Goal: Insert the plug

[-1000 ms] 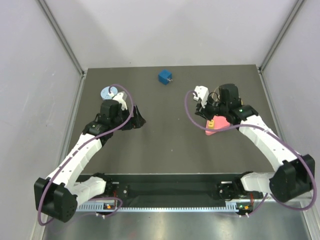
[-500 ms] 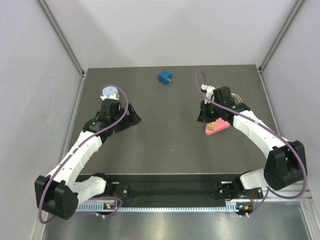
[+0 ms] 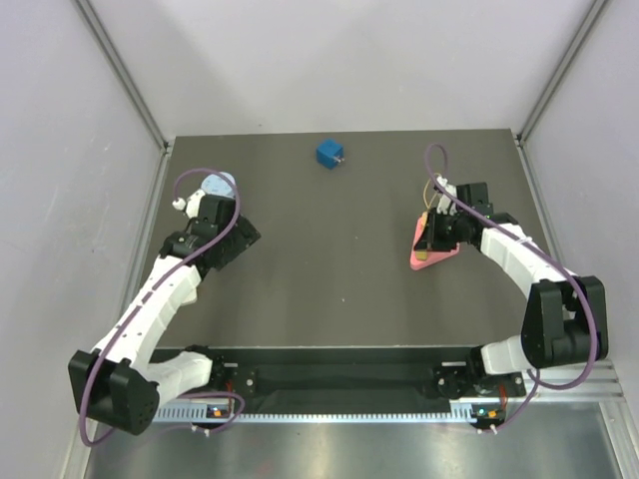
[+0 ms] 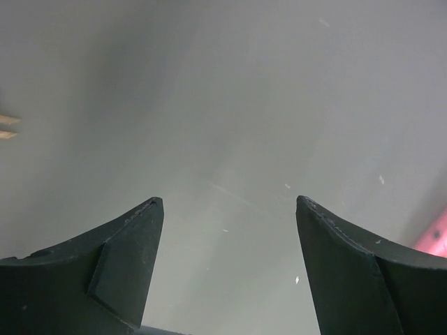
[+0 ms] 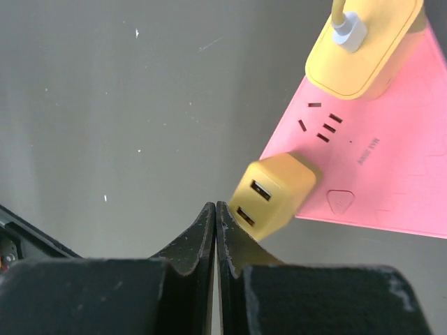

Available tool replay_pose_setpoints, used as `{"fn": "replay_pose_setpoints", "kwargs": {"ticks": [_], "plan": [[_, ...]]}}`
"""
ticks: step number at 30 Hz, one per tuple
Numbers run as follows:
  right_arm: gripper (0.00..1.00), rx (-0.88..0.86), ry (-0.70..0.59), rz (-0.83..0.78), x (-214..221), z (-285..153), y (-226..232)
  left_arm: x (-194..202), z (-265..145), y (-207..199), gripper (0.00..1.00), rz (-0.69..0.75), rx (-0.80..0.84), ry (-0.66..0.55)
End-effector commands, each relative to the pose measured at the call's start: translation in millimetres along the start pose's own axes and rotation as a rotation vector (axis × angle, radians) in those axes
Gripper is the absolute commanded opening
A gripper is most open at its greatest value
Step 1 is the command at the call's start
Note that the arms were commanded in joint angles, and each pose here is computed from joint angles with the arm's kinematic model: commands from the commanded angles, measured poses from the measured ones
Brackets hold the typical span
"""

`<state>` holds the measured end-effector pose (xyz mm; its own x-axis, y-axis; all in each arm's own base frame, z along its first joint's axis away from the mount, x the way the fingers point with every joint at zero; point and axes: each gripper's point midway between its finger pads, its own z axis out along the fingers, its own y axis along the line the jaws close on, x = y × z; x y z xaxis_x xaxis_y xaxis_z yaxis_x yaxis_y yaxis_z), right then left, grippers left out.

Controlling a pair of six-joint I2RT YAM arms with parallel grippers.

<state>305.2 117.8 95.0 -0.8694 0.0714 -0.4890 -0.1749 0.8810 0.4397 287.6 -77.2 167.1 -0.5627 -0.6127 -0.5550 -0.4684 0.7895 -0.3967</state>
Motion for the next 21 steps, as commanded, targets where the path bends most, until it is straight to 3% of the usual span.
{"fn": "replay_pose_setpoints", "kwargs": {"ticks": [1, 8, 11, 12, 14, 20, 21], "plan": [[0.0, 0.018, -0.008, 0.033, -4, 3, -11, -25, -10, 23, 0.81, -0.135, -0.157, -0.087], [0.04, -0.055, -0.135, 0.001, -39, -29, 22, -34, 4, 74, 0.86, -0.276, -0.404, 0.009], [0.24, -0.075, -0.175, -0.028, -45, -39, 39, -37, 4, 98, 0.88, -0.34, -0.497, 0.013], [0.36, -0.081, -0.193, -0.03, -45, -44, 44, -35, 4, 104, 0.9, -0.344, -0.523, 0.01], [0.46, -0.094, -0.2, -0.046, -41, -47, 53, -41, 3, 129, 0.98, -0.428, -0.589, -0.013], [0.83, -0.138, -0.244, -0.073, -38, -60, 76, -26, 18, 176, 0.98, -0.621, -0.656, 0.09], [1.0, -0.145, -0.257, -0.079, -39, -64, 80, -25, 19, 181, 0.98, -0.629, -0.674, 0.094]]}}
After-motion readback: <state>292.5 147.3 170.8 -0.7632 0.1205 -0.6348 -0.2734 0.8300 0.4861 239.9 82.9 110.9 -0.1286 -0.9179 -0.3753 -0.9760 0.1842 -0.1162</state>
